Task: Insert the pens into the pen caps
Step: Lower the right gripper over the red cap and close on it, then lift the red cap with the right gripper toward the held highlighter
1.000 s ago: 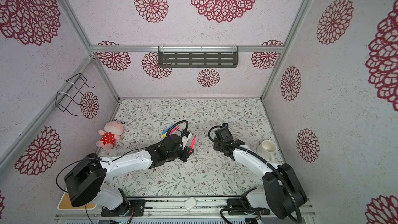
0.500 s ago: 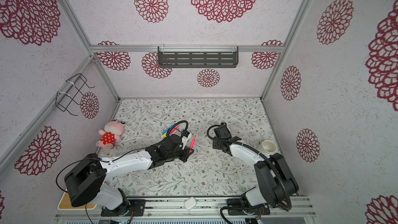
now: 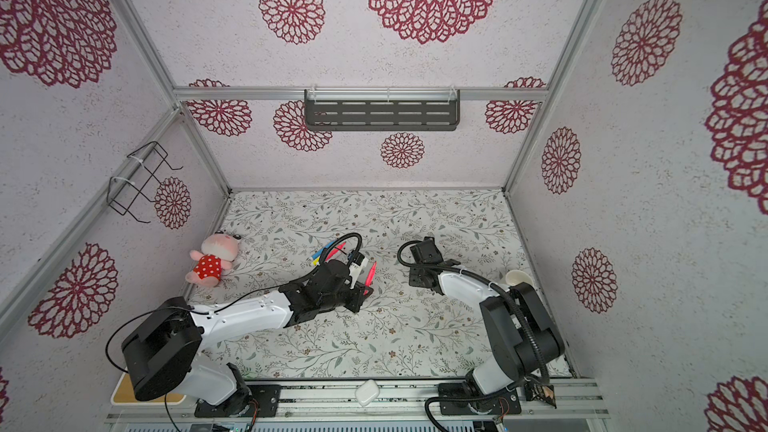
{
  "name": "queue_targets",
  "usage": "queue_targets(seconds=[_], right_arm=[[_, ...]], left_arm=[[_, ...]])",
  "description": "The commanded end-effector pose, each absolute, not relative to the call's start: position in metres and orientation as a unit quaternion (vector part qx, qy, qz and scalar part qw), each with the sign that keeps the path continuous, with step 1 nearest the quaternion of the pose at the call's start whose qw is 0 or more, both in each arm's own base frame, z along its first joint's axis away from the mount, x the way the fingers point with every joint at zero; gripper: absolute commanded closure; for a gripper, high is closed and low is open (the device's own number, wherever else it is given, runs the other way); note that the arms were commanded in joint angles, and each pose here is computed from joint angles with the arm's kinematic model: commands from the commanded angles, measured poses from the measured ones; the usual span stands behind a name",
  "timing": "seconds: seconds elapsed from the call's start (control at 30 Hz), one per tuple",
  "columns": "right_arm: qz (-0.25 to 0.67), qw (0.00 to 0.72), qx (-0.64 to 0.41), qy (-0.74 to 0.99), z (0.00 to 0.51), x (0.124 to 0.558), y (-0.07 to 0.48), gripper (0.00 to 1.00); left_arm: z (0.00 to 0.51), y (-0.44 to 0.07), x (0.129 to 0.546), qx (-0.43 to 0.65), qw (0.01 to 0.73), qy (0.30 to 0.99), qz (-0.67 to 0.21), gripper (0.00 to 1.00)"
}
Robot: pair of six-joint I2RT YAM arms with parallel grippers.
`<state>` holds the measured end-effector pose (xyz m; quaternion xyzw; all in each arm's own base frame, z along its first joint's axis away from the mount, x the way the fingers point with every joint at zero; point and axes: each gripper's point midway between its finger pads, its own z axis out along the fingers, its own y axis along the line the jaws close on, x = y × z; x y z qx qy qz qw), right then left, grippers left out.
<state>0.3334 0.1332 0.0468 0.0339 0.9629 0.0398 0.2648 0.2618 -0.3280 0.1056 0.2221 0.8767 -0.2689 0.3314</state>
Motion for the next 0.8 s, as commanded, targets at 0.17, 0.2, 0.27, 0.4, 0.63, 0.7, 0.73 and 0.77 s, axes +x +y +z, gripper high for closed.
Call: queue_targets(seconds=[0.17,0.2,0.27,0.4,0.63,0.7,0.73,0.77], right_arm=[[0.043,0.268,0.037,0.962,0.046,0.336,0.134,0.68],[0.043,0.267,0.037,0.962,0.046,0.335,0.133,0.7],[0.043,0.265,0.038,0.962,0.045,0.334,0.133,0.73],[0.038,0.262,0.039,0.964,0.043,0.331,0.131,0.76],[0.033,0.258,0.039,0.965,0.043,0.325,0.128,0.83],[0.038,0.262,0.037,0.964,0.048,0.324,0.13,0.86],[0.04,0.263,0.035,0.963,0.05,0.323,0.131,0.88],[0.044,0.266,0.033,0.962,0.054,0.322,0.132,0.89]], left_arm=[[0.114,-0.326,0.259,0.222,0.349,0.869,-0.273,1.0],[0.113,-0.325,0.259,0.223,0.349,0.869,-0.273,1.0],[0.113,-0.325,0.259,0.222,0.349,0.869,-0.272,1.0],[0.115,-0.324,0.259,0.222,0.353,0.868,-0.27,1.0],[0.117,-0.321,0.26,0.22,0.358,0.867,-0.267,1.0],[0.119,-0.321,0.259,0.22,0.359,0.866,-0.268,1.0],[0.12,-0.321,0.259,0.22,0.36,0.865,-0.27,1.0],[0.121,-0.321,0.259,0.22,0.361,0.864,-0.272,1.0]])
